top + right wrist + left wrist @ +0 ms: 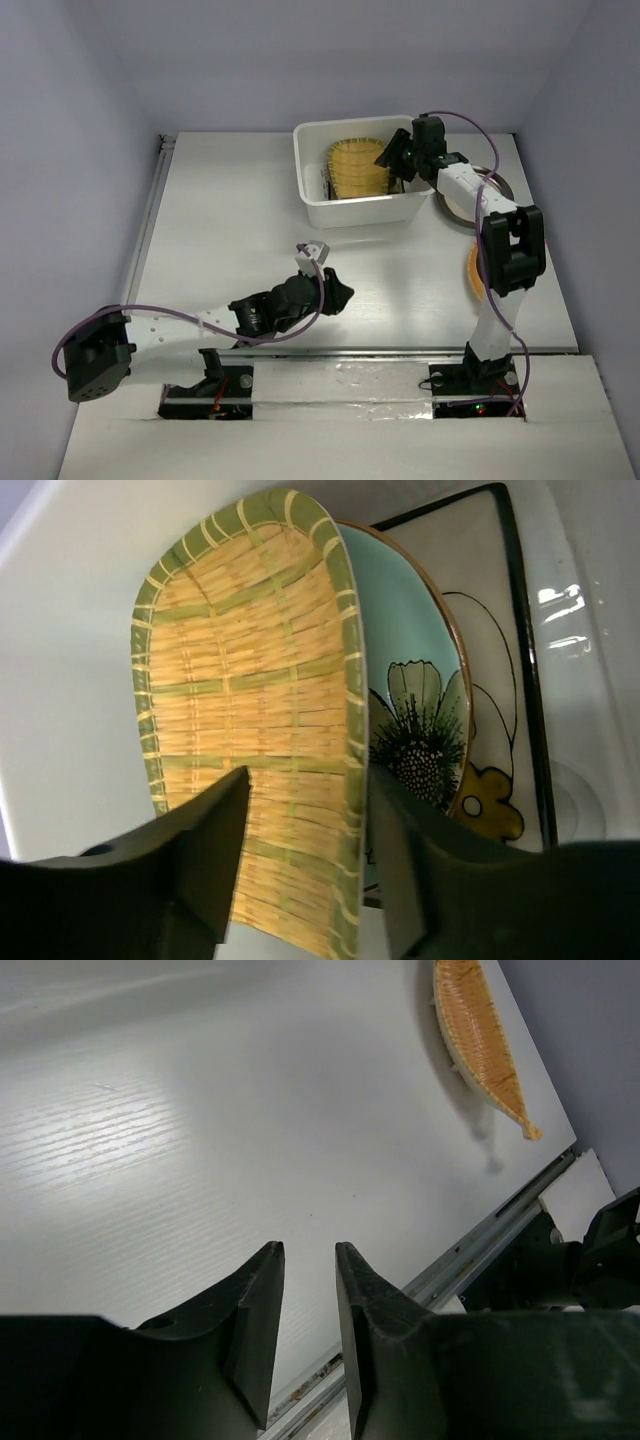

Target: Place the plates into the plastic bin on the countertop

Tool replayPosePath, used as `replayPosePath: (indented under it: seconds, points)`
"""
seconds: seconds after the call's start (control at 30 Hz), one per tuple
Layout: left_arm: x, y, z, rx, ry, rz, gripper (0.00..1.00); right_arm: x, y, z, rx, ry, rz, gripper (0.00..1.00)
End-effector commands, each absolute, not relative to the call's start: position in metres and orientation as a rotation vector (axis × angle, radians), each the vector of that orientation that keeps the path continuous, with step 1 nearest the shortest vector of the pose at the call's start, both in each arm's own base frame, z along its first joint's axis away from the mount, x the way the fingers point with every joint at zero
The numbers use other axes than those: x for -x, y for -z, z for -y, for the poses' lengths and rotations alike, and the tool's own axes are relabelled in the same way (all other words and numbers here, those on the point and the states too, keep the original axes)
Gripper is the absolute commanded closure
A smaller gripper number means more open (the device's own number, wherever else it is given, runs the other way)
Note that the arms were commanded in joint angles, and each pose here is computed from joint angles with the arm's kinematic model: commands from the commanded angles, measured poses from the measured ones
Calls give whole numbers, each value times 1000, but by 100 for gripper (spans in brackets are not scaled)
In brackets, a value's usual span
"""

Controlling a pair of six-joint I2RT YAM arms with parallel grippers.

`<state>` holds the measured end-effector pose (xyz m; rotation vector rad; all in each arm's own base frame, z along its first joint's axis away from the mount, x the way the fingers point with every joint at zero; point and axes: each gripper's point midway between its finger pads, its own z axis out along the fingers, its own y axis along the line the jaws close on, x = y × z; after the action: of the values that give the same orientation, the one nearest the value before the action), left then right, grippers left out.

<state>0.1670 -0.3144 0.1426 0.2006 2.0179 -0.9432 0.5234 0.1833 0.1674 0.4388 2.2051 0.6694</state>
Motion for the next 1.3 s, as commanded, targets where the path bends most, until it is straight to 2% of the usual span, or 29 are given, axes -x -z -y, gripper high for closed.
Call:
replayPosePath:
  seconds: [0.0, 0.07, 0.13, 0.3, 0.4, 0.43, 0.47, 0.5, 0.53, 0.57, 0.63, 0.7, 0.73, 0.77, 0.83, 0.87, 0.9, 0.93, 0.97, 1.03, 1.07, 1.27]
  points:
    - [-170, -167, 336, -194, 996, -1955, 75, -528, -213, -178, -386, -645, -2095, 41]
    - [-166, -164, 346, -225, 990, -1968, 72, -523, -226, -174, -383, -639, -2066, 34]
    - [-165, -168, 356, -240, 996, -1963, 71, -513, -255, -170, -364, -646, -2014, 31]
    - [-162, -156, 385, -322, 973, -1993, 70, -471, -328, -161, -295, -674, -1887, 12]
    - [-164, -153, 407, -363, 982, -1996, 73, -449, -347, -154, -258, -663, -1868, 11]
    - [-162, -164, 422, -391, 1015, -1974, 79, -428, -363, -148, -249, -666, -1827, 13]
    - [-163, -149, 431, -423, 989, -2000, 85, -417, -372, -142, -257, -654, -1796, 38]
    - [-161, -146, 441, -453, 988, -2000, 96, -403, -380, -135, -253, -640, -1765, 60]
    - [-162, -159, 459, -468, 1027, -1977, 100, -390, -374, -128, -263, -620, -1766, 80]
    - [-156, -136, 473, -538, 1018, -2010, 100, -361, -400, -110, -281, -577, -1687, 100]
    - [-159, -146, 501, -559, 1057, -1987, 100, -332, -412, -95, -289, -545, -1640, 100]
    - [-155, -118, 521, -611, 1035, -2032, 100, -295, -420, -81, -293, -533, -1599, 100]
    - [-158, -132, 538, -605, 1070, -2006, 91, -285, -421, -78, -297, -529, -1592, 100]
    - [-160, -110, 545, -619, 1044, -2041, 86, -277, -416, -76, -297, -529, -1596, 99]
    - [-162, -105, 561, -623, 1053, -2046, 76, -253, -418, -72, -290, -547, -1577, 96]
    - [-167, -117, 575, -609, 1072, -2025, 67, -247, -417, -73, -280, -560, -1577, 92]
    - [-170, -99, 582, -616, 1045, -2051, 63, -238, -413, -72, -274, -565, -1580, 90]
    - [-177, -112, 595, -586, 1054, -2023, 57, -233, -411, -72, -270, -570, -1582, 89]
    - [-179, -91, 598, -590, 1018, -2061, 54, -229, -410, -75, -252, -588, -1588, 87]
    - [-183, -97, 614, -560, 1040, -2059, 51, -220, -403, -76, -238, -601, -1603, 85]
    - [-183, -82, 615, -558, 1020, -2091, 51, -216, -401, -81, -214, -627, -1609, 83]
    - [-202, -84, 613, -374, 1070, -2095, 50, -207, -383, -92, -165, -686, -1635, 80]
